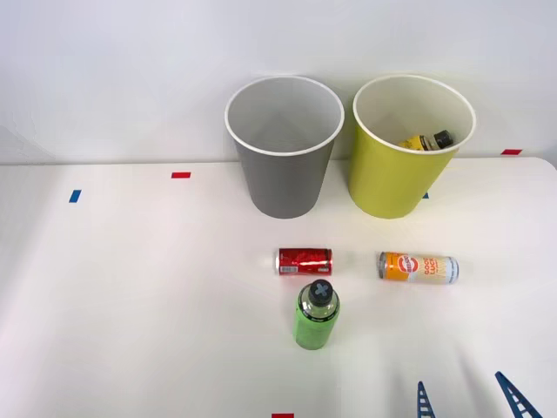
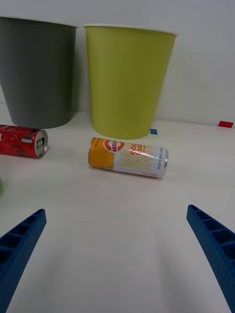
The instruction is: Put cans in the gray bin, plastic bottles in the light green bin
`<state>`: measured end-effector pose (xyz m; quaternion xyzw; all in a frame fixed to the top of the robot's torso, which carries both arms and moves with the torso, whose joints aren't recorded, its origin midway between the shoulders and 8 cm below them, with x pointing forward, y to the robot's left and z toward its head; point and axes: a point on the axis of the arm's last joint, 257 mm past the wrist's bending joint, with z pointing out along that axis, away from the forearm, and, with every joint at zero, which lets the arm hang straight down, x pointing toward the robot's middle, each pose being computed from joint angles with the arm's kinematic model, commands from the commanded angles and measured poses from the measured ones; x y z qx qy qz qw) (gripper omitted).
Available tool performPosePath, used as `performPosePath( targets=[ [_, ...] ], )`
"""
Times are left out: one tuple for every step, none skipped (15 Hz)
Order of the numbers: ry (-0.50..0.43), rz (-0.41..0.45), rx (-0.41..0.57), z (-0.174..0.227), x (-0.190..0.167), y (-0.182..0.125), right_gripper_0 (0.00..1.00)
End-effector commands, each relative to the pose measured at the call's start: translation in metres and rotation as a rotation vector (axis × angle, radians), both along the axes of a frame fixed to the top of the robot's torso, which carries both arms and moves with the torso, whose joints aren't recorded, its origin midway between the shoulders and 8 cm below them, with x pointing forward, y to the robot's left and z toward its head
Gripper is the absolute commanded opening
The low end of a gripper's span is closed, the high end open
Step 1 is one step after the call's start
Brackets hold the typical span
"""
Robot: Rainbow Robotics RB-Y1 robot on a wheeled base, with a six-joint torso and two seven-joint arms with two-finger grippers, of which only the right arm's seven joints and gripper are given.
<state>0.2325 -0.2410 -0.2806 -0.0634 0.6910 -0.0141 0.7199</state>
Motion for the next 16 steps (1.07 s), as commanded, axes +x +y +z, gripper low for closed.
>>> performPosePath(
  targets=[
    [0.0, 0.0, 0.0, 0.0, 0.0, 0.0, 1.0],
    [0.0, 0.0, 0.0, 0.0, 0.0, 0.0, 1.0],
    [0.0, 0.0, 0.0, 0.0, 0.0, 0.0, 1.0],
    [0.0, 0.0, 0.0, 0.0, 0.0, 0.0, 1.0],
    [0.0, 0.0, 0.0, 0.0, 0.0, 0.0, 1.0],
    [0.0, 0.0, 0.0, 0.0, 0.0, 0.0, 1.0],
    [0.0, 0.0, 0.0, 0.0, 0.0, 0.0, 1.0],
    [0.0, 0.0, 0.0, 0.0, 0.0, 0.0, 1.0],
    [0.0, 0.0, 0.0, 0.0, 0.0, 0.0, 1.0],
    [0.0, 0.0, 0.0, 0.0, 0.0, 0.0, 1.0],
    [0.0, 0.0, 0.0, 0.0, 0.0, 0.0, 1.0],
    [0.0, 0.0, 0.0, 0.0, 0.0, 0.0, 1.0],
    [0.0, 0.0, 0.0, 0.0, 0.0, 0.0, 1.0],
    [0.0, 0.0, 0.0, 0.0, 0.0, 0.0, 1.0],
    [0.0, 0.0, 0.0, 0.0, 0.0, 0.0, 1.0],
    [0.0, 0.0, 0.0, 0.0, 0.0, 0.0, 1.0]
  ],
)
